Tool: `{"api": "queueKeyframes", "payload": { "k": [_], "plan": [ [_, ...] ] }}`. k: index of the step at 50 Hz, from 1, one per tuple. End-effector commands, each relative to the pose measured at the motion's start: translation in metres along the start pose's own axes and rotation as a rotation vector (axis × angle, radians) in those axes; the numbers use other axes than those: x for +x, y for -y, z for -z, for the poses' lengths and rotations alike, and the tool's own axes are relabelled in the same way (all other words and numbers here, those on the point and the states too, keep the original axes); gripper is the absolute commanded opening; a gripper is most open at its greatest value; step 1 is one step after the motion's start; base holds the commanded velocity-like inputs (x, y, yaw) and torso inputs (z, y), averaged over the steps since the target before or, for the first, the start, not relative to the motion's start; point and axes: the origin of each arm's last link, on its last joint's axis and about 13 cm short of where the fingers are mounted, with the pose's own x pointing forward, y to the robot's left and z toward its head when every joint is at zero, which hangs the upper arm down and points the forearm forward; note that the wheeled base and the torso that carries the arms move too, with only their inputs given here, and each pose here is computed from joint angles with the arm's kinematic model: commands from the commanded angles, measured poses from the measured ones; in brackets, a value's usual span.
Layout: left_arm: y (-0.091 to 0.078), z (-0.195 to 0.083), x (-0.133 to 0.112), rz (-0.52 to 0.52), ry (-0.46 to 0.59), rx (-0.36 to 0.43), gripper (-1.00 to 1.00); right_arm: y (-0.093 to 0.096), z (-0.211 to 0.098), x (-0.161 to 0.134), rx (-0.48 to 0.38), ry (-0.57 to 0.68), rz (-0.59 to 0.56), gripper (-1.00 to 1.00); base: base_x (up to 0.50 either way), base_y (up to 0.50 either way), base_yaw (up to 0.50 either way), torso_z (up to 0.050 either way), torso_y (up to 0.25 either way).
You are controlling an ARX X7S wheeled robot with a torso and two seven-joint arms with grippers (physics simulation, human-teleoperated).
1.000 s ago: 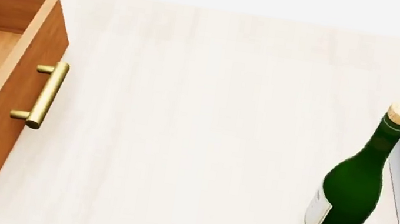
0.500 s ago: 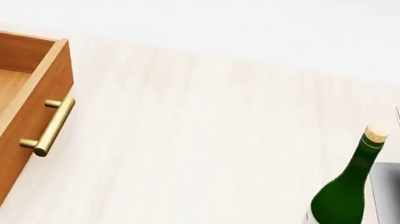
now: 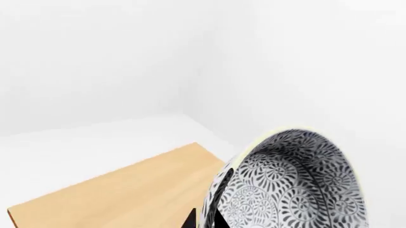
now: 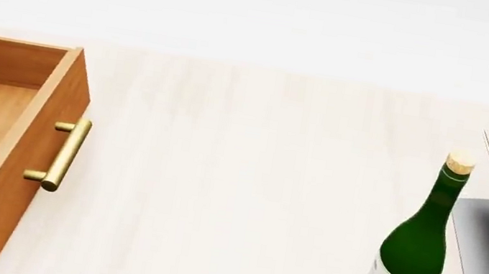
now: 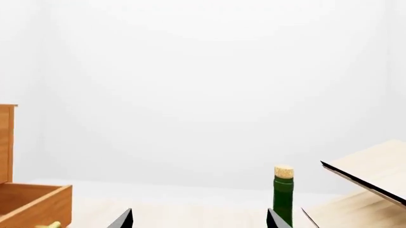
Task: Put the bowl on top of the cabinet.
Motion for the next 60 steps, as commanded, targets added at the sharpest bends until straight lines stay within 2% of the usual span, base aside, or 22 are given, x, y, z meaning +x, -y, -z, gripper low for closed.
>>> {"api": "queueKeyframes", "payload": {
  "k": [1, 4, 5, 7, 10, 12, 15, 21, 25, 26, 31, 36, 43, 46, 54, 60],
  "plan": [
    [-0.022, 0.009, 0.008, -0.065, -0.069, -0.067, -1.00, 0.001, -0.001, 0.001, -0.020, 0.021, 0.004, 1.00, 0.00, 0.00, 0.00, 0.000, 0.000],
    [-0.021, 0.010, 0.011, -0.071, -0.098, -0.075, -1.00, 0.001, -0.001, 0.001, -0.021, 0.021, 0.004, 1.00, 0.00, 0.00, 0.00, 0.000, 0.000],
    [-0.021, 0.011, 0.012, -0.067, -0.142, -0.114, -1.00, 0.001, -0.001, 0.001, -0.022, 0.021, 0.004, 1.00, 0.00, 0.00, 0.00, 0.000, 0.000],
    [-0.020, 0.010, 0.013, -0.049, -0.166, -0.136, -1.00, 0.001, 0.000, 0.001, -0.022, 0.020, 0.005, 1.00, 0.00, 0.00, 0.00, 0.000, 0.000],
    [-0.017, 0.009, 0.014, -0.038, -0.174, -0.145, -1.00, 0.002, -0.001, 0.001, -0.022, 0.021, 0.004, 1.00, 0.00, 0.00, 0.00, 0.000, 0.000],
    [-0.008, 0.010, 0.015, 0.029, -0.204, -0.142, -1.00, 0.001, -0.001, 0.001, -0.024, 0.021, 0.004, 1.00, 0.00, 0.00, 0.00, 0.000, 0.000],
    [-0.003, 0.013, 0.017, 0.071, -0.229, -0.141, -1.00, 0.001, 0.000, 0.001, -0.024, 0.022, 0.003, 1.00, 0.00, 0.00, 0.00, 0.000, 0.000],
    [0.008, 0.011, 0.021, 0.186, -0.300, -0.228, -1.00, 0.002, 0.000, 0.001, -0.027, 0.018, 0.001, 1.00, 0.00, 0.00, 0.00, 0.000, 0.000],
    [0.010, 0.009, 0.023, 0.217, -0.309, -0.254, -1.00, 0.002, -0.001, 0.001, -0.027, 0.022, 0.005, 1.00, 0.00, 0.00, 0.00, 0.000, 0.000],
    [0.011, 0.009, 0.024, 0.208, -0.320, -0.277, -1.00, 0.002, -0.001, 0.001, -0.028, 0.024, 0.007, 1.00, 0.00, 0.00, 0.00, 0.000, 0.000],
    [0.009, 0.006, 0.026, 0.191, -0.310, -0.297, -1.00, 0.002, -0.001, 0.001, -0.029, 0.023, 0.006, 1.00, 0.00, 0.00, 0.00, 0.000, 0.000],
    [0.002, 0.010, 0.029, 0.111, -0.322, -0.316, -1.00, 0.002, -0.001, 0.001, -0.031, 0.024, 0.006, 1.00, 0.00, 0.00, 0.00, 0.000, 0.000],
    [-0.008, 0.007, 0.027, 0.053, -0.299, -0.353, -1.00, 0.003, -0.001, 0.001, -0.030, 0.023, 0.009, 1.00, 0.00, 0.00, 0.00, 0.000, 0.000],
    [-0.014, 0.002, 0.024, -0.002, -0.273, -0.408, -1.00, 0.003, 0.000, 0.002, -0.030, 0.022, 0.009, 1.00, 0.00, 0.00, 0.00, 0.000, 0.000],
    [-0.017, 0.004, 0.024, -0.013, -0.285, -0.395, -1.00, 0.003, -0.001, 0.001, -0.030, 0.023, 0.008, 1.00, 0.00, 0.00, 0.00, 0.000, 0.002],
    [-0.016, 0.018, 0.032, -0.021, -0.317, -0.366, -1.00, 0.002, -0.001, 0.001, -0.031, 0.022, 0.005, 1.00, 0.00, 0.00, 0.00, 0.000, 0.000]
  ]
}}
